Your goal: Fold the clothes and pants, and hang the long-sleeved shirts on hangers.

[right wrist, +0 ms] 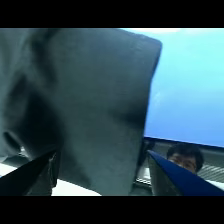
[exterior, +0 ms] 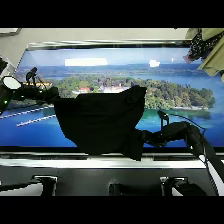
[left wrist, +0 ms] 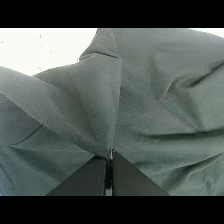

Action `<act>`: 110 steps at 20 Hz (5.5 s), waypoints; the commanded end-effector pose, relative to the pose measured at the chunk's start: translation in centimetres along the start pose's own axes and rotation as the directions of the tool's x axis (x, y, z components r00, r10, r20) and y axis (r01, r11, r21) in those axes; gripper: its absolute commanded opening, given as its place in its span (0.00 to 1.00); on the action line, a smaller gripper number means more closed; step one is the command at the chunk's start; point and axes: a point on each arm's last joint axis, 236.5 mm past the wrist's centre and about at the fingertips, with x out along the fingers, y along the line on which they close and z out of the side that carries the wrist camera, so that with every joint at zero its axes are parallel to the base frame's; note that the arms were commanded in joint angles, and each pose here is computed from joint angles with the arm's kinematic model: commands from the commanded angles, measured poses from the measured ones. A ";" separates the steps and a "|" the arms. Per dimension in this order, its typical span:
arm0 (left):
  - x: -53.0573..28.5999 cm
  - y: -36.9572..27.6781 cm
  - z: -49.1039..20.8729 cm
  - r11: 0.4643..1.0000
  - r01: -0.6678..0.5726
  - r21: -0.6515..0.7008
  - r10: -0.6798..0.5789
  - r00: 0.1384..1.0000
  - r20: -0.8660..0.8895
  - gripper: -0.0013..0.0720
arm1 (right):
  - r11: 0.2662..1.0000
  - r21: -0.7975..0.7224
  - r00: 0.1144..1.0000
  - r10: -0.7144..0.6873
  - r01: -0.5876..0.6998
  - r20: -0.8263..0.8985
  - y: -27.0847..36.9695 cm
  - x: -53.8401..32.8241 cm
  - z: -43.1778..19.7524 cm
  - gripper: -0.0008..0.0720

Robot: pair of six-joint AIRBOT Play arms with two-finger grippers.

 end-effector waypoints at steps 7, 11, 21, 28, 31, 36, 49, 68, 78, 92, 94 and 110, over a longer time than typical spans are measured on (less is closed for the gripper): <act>0.0 0.0 0.0 1.000 0.000 0.002 0.000 1.000 0.001 0.04 | 0.995 0.074 0.992 0.078 -0.071 -0.095 0.4 3.8 0.0 0.89; 0.0 0.0 0.0 1.000 0.000 0.001 0.000 1.000 0.001 0.04 | 0.989 0.079 0.987 0.132 -0.125 -0.088 1.7 3.8 0.2 0.56; -8.4 -2.5 3.6 0.998 0.021 0.064 -0.031 0.987 0.156 0.04 | 0.953 -0.240 0.928 0.251 -0.187 0.277 11.2 -11.8 5.5 0.05; -32.8 -8.1 2.8 0.993 0.001 0.117 -0.078 0.749 0.657 0.04 | 0.900 -0.425 0.348 0.370 0.094 0.861 18.0 -45.1 -1.0 0.05; -38.9 -10.4 -1.5 0.991 -0.002 0.130 -0.100 0.636 0.765 0.04 | 0.911 -0.399 0.123 0.387 0.101 0.914 17.6 -53.0 -6.4 0.05; -44.7 -10.6 -4.4 0.996 -0.043 0.081 -0.052 0.465 0.884 0.04 | 0.957 -0.278 0.006 0.278 0.083 0.961 15.3 -56.8 -5.9 0.05; -7.3 1.6 5.8 0.986 -0.091 -0.140 0.122 0.966 0.230 0.04 | 0.994 0.093 0.883 -0.097 0.060 0.460 9.1 -13.9 26.5 0.05; 4.3 4.1 1.2 0.977 -0.172 -0.122 0.161 0.982 -0.098 0.04 | 0.996 0.065 0.991 -0.069 0.062 0.116 -7.1 -13.5 13.5 0.77; 4.2 4.1 0.1 0.979 -0.178 -0.100 0.163 0.976 -0.141 0.04 | 0.975 0.207 0.996 -0.082 0.078 0.015 -12.5 -4.5 6.0 0.77; 4.1 4.2 -0.4 0.979 -0.181 -0.096 0.164 0.973 -0.163 0.04 | 0.963 0.249 0.980 0.057 -0.105 0.192 -8.8 -5.9 10.8 0.05; 4.0 4.2 -1.0 0.978 -0.186 -0.095 0.166 0.968 -0.189 0.04 | 0.964 0.254 0.935 -0.016 -0.080 0.354 -8.7 -11.1 16.5 0.05; 5.0 1.8 -5.8 0.980 -0.197 -0.023 0.177 0.922 -0.345 0.04 | 0.985 0.161 0.892 -0.020 -0.059 0.451 -6.6 -20.4 28.6 0.45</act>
